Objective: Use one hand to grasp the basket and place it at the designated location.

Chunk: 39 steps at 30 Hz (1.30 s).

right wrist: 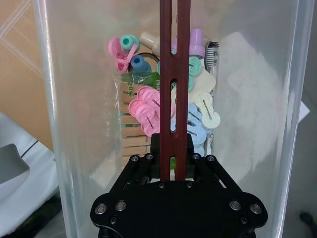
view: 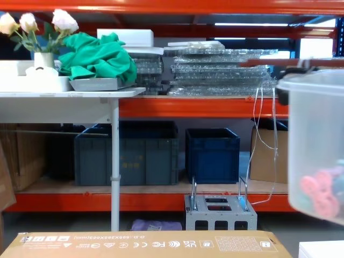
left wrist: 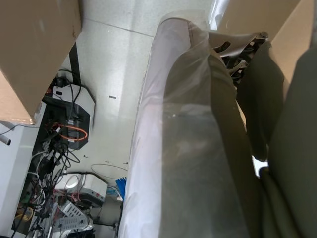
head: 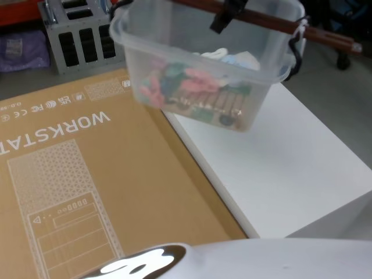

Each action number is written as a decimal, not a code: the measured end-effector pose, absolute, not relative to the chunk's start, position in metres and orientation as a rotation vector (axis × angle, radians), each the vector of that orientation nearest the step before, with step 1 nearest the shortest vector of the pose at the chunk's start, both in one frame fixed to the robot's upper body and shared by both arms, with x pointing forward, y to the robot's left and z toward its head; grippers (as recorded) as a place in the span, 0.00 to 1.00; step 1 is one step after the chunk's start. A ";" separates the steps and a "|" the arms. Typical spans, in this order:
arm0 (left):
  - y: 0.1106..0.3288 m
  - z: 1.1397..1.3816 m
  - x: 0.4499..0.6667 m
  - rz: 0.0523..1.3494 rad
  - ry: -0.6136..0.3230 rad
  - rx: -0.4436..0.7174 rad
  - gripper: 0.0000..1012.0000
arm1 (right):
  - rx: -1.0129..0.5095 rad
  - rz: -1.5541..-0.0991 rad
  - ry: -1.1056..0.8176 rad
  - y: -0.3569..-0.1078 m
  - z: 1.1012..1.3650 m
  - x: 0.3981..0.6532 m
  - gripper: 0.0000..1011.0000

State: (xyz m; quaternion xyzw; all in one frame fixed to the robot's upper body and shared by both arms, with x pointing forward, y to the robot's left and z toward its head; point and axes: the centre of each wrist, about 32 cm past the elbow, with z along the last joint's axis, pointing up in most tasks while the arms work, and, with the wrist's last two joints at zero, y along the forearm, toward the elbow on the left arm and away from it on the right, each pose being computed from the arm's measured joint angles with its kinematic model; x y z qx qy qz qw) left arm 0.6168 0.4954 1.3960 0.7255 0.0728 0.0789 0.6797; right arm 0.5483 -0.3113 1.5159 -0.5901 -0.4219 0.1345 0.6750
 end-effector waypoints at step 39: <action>0.495 1.396 0.617 0.177 0.163 1.629 0.00 | -1.003 0.813 -1.483 -0.213 1.456 0.520 0.22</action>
